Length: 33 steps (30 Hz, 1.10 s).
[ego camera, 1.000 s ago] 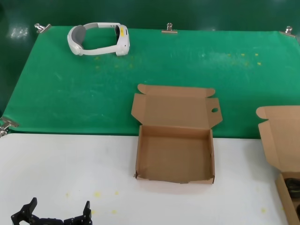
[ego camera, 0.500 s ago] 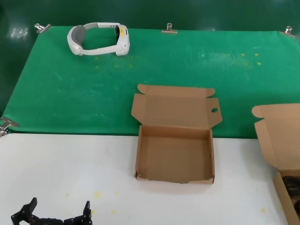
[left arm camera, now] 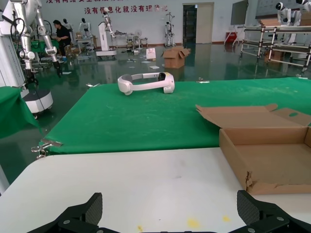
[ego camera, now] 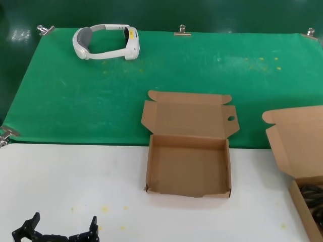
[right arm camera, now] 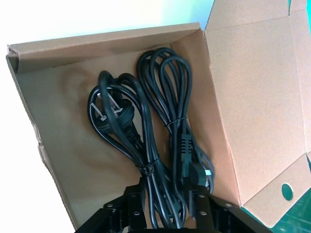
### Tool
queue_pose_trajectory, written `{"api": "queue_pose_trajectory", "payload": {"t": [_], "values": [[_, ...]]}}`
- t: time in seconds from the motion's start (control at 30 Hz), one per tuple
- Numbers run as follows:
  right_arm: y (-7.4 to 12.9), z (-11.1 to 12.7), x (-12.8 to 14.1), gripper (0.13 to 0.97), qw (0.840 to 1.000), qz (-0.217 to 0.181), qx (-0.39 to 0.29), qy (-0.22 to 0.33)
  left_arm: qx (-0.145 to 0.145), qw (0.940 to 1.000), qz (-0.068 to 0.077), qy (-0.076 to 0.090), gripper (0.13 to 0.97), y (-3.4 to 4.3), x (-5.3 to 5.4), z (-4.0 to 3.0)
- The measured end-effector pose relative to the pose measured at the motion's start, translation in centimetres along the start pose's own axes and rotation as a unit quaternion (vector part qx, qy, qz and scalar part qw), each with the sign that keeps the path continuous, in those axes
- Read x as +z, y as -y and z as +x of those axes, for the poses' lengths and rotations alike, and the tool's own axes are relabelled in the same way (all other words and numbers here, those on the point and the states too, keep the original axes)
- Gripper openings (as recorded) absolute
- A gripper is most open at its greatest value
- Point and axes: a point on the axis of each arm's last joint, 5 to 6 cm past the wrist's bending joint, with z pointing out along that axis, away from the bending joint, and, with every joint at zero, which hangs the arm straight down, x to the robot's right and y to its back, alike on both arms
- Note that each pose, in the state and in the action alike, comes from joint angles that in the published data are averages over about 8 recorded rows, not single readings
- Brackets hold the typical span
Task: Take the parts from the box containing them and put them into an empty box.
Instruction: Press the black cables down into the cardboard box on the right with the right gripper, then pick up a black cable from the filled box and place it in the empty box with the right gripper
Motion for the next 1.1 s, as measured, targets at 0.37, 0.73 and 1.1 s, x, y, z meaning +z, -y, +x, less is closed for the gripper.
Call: {"api": "queue_pose_trajectory", "payload": {"t": [0.37, 0.73, 1.1], "values": [[0.0, 0.2, -0.7, 0.262, 1.000, -0.001, 0.007, -0.002, 0.000, 1.0000, 0.000, 0.000, 0.966, 0.00, 0.0, 0.00], [0.7, 0.4, -2.4, 0.173, 1.000, 0.003, 0.015, -0.014, 0.000, 1.0000, 0.000, 0.000, 0.966, 0.00, 0.0, 0.00], [2.3, 1.4, -6.1, 0.161, 0.998, 0.012, 0.040, -0.045, 0.000, 1.0000, 0.000, 0.000, 0.966, 0.00, 0.0, 0.00]]}}
